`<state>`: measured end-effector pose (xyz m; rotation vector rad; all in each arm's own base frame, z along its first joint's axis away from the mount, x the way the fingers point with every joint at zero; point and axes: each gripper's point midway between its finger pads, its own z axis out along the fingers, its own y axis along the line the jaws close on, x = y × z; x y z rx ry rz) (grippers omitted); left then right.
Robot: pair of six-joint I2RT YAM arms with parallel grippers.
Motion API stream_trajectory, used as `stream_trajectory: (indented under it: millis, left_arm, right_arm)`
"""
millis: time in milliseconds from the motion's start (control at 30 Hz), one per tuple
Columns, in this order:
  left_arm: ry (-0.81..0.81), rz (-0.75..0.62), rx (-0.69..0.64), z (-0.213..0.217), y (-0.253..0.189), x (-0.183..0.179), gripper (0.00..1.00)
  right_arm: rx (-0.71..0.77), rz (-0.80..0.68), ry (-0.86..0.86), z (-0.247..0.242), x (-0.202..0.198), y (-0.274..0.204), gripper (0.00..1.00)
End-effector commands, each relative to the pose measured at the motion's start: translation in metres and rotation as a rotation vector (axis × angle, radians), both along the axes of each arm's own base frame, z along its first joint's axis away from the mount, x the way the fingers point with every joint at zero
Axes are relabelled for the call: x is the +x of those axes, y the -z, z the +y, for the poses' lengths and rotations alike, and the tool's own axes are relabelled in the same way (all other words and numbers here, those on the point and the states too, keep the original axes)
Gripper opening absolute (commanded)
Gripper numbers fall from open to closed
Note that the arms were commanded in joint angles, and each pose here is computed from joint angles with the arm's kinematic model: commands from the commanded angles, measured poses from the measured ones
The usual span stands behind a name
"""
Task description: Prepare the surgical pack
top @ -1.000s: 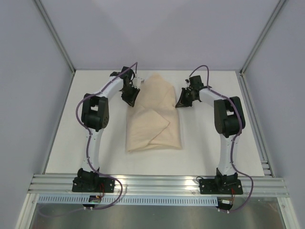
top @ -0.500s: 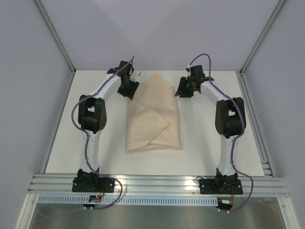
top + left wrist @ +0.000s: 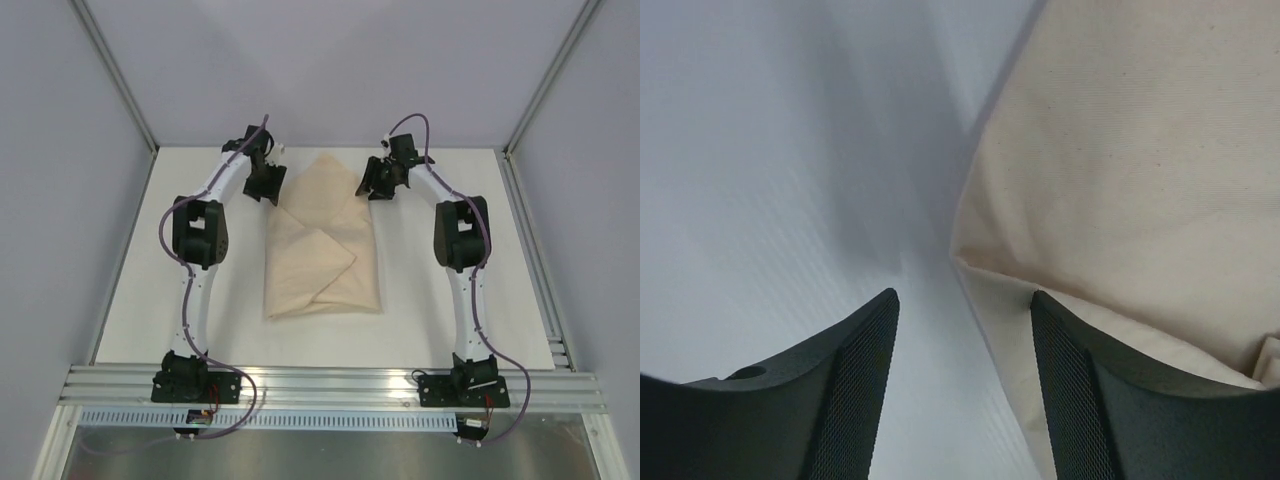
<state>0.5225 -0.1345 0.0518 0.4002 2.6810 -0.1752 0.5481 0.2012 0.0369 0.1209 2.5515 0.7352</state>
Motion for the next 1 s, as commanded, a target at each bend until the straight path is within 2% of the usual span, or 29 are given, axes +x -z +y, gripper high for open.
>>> stream_trajectory:
  millis: [0, 67, 200, 267, 333, 367, 400, 467, 500, 533, 600, 633, 667, 700, 767, 800, 867, 900, 967]
  left_arm:
    - [0.005, 0.038, -0.05, -0.012, 0.006, -0.005, 0.64]
    - [0.014, 0.017, -0.061, -0.015, 0.004, 0.0, 0.63]
    - [0.043, -0.032, -0.085, -0.02, -0.003, 0.009, 0.5]
    - [0.048, -0.061, -0.098, -0.022, -0.008, 0.013, 0.42]
    - [0.079, -0.093, -0.106, -0.024, -0.018, 0.015, 0.24]
    - [0.088, -0.105, -0.107, -0.025, -0.019, 0.015, 0.17]
    - [0.099, -0.116, -0.116, -0.026, -0.023, 0.015, 0.07]
    - [0.128, -0.167, -0.131, -0.028, -0.044, 0.013, 0.0]
    - [0.136, -0.187, -0.132, -0.028, -0.052, 0.011, 0.0]
    - [0.149, -0.25, -0.138, -0.028, -0.077, 0.012, 0.0]
    - [0.18, -0.267, -0.13, -0.025, -0.083, 0.002, 0.0]
    - [0.188, -0.316, -0.133, -0.024, -0.105, -0.001, 0.0]
    - [0.201, -0.301, -0.13, -0.023, -0.1, -0.01, 0.0]
    - [0.22, -0.329, -0.133, -0.022, -0.115, -0.016, 0.0]
    - [0.244, -0.305, -0.145, -0.023, -0.112, -0.032, 0.0]
    - [0.26, -0.301, -0.147, -0.023, -0.112, -0.038, 0.0]
    - [0.282, -0.29, -0.157, -0.022, -0.113, -0.057, 0.0]
    - [0.301, -0.311, -0.155, -0.02, -0.121, -0.064, 0.0]
    - [0.323, -0.287, -0.157, -0.019, -0.112, -0.078, 0.0]
  right_arm:
    - [0.031, 0.028, 0.001, 0.008, 0.002, 0.007, 0.51]
    - [0.032, 0.022, 0.005, 0.008, 0.005, 0.01, 0.45]
    - [0.049, 0.0, -0.005, 0.012, 0.009, 0.009, 0.31]
    - [0.061, -0.016, -0.014, 0.015, 0.011, 0.004, 0.18]
    - [0.069, -0.035, -0.025, 0.016, 0.012, -0.006, 0.04]
    - [0.072, -0.047, -0.03, 0.016, 0.013, -0.011, 0.01]
    - [0.073, -0.071, -0.042, 0.016, 0.012, -0.023, 0.0]
    - [0.081, -0.102, -0.058, 0.017, 0.01, -0.038, 0.01]
    - [0.088, -0.16, -0.068, 0.017, 0.012, -0.062, 0.01]
    - [0.09, -0.157, -0.075, 0.017, 0.005, -0.062, 0.0]
    - [0.097, -0.239, -0.085, 0.016, 0.003, -0.097, 0.0]
    - [0.092, -0.231, -0.089, 0.014, -0.005, -0.094, 0.0]
    - [0.094, -0.249, -0.09, 0.013, -0.008, -0.101, 0.0]
    - [0.105, -0.298, -0.096, 0.013, -0.011, -0.122, 0.0]
    - [0.108, -0.291, -0.102, 0.011, -0.024, -0.12, 0.0]
    - [0.113, -0.327, -0.106, 0.01, -0.028, -0.136, 0.0]
    - [0.121, -0.306, -0.118, 0.01, -0.044, -0.129, 0.0]
    - [0.132, -0.336, -0.13, 0.01, -0.049, -0.143, 0.0]
    - [0.126, -0.314, -0.142, 0.007, -0.066, -0.132, 0.01]
